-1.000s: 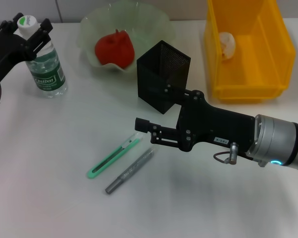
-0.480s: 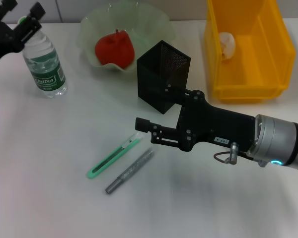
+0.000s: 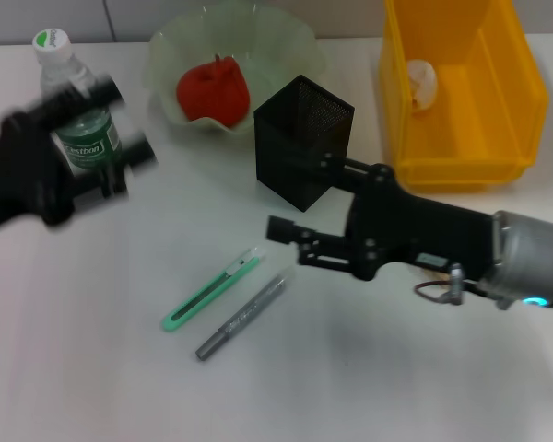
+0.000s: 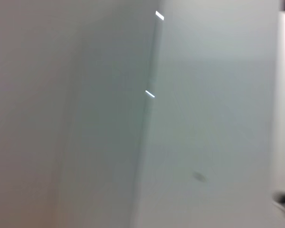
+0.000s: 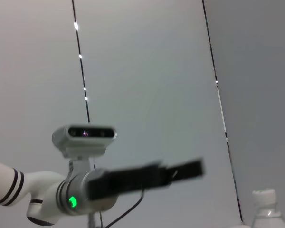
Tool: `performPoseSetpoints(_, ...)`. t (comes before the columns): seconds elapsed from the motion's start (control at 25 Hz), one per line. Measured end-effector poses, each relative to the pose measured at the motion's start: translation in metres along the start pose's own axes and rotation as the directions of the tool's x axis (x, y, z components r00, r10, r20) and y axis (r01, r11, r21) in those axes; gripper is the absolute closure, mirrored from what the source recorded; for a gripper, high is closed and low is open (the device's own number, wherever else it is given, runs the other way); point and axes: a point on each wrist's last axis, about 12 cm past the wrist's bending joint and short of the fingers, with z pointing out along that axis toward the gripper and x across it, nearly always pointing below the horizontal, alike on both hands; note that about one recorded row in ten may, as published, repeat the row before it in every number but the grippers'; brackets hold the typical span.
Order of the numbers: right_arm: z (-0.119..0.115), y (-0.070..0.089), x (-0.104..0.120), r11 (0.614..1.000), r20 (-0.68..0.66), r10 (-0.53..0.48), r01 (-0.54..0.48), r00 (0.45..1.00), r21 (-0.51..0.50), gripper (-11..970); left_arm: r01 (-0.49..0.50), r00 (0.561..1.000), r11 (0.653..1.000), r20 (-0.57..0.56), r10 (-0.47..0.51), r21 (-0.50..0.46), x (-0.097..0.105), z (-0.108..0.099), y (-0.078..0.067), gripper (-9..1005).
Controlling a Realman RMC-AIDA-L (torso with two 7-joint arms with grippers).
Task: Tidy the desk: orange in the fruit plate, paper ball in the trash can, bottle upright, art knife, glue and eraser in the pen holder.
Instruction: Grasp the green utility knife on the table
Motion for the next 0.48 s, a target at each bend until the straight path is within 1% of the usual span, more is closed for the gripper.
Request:
performPoseSetpoints(0.04, 0.0, 0.0, 0.0, 1.0, 0.0, 0.0, 0.0, 1.0, 0.0, 229, 0.0, 1.0, 1.0, 0.0, 0.0, 0.0, 0.0, 0.0, 0.0, 221)
performPoseSetpoints(0.08, -0.005, -0.001, -0.002, 1.0, 0.005, 0.0, 0.0, 1.0, 0.0, 229, 0.018, 1.0, 1.0, -0.023, -0.017, 0.022, 0.001, -0.001, -0.002, 221)
performPoseSetpoints(0.16, -0.018, -0.004, -0.009, 1.0, 0.025, -0.002, 0.002, 1.0, 0.0, 229, 0.054, 0.997, 0.997, -0.064, -0.051, 0.051, 0.003, -0.003, -0.004, 222)
performPoseSetpoints(0.2, -0.033, -0.01, -0.019, 1.0, 0.045, -0.002, 0.002, 0.999, 0.015, 229, 0.081, 0.992, 0.995, -0.099, -0.075, 0.051, 0.009, -0.003, -0.006, 222)
performPoseSetpoints(0.24, -0.033, -0.01, -0.019, 1.0, 0.045, -0.002, 0.002, 0.999, 0.015, 229, 0.081, 0.992, 0.995, -0.099, -0.075, 0.051, 0.009, -0.003, -0.006, 222)
performPoseSetpoints(0.28, -0.044, -0.018, -0.033, 1.0, 0.047, 0.006, -0.007, 0.999, 0.02, 229, 0.087, 0.991, 0.995, -0.111, -0.081, 0.05, 0.011, -0.002, -0.006, 222)
performPoseSetpoints(0.32, -0.049, -0.021, -0.041, 1.0, 0.039, 0.012, -0.013, 0.999, 0.019, 229, 0.093, 0.989, 0.995, -0.123, -0.086, 0.047, 0.015, 0.0, -0.007, 223)
performPoseSetpoints(0.4, -0.055, -0.029, -0.058, 1.0, 0.005, 0.015, -0.015, 1.0, 0.017, 229, 0.093, 0.989, 0.995, -0.123, -0.086, 0.047, 0.015, 0.0, -0.007, 223)
performPoseSetpoints(0.44, -0.055, -0.029, -0.058, 1.0, 0.005, 0.015, -0.015, 1.0, 0.017, 229, 0.093, 0.989, 0.995, -0.123, -0.086, 0.047, 0.015, 0.0, -0.007, 223)
performPoseSetpoints(0.48, -0.056, -0.031, -0.065, 1.0, -0.017, 0.012, -0.012, 1.0, 0.014, 229, 0.093, 0.989, 0.995, -0.123, -0.086, 0.047, 0.015, 0.0, -0.007, 223)
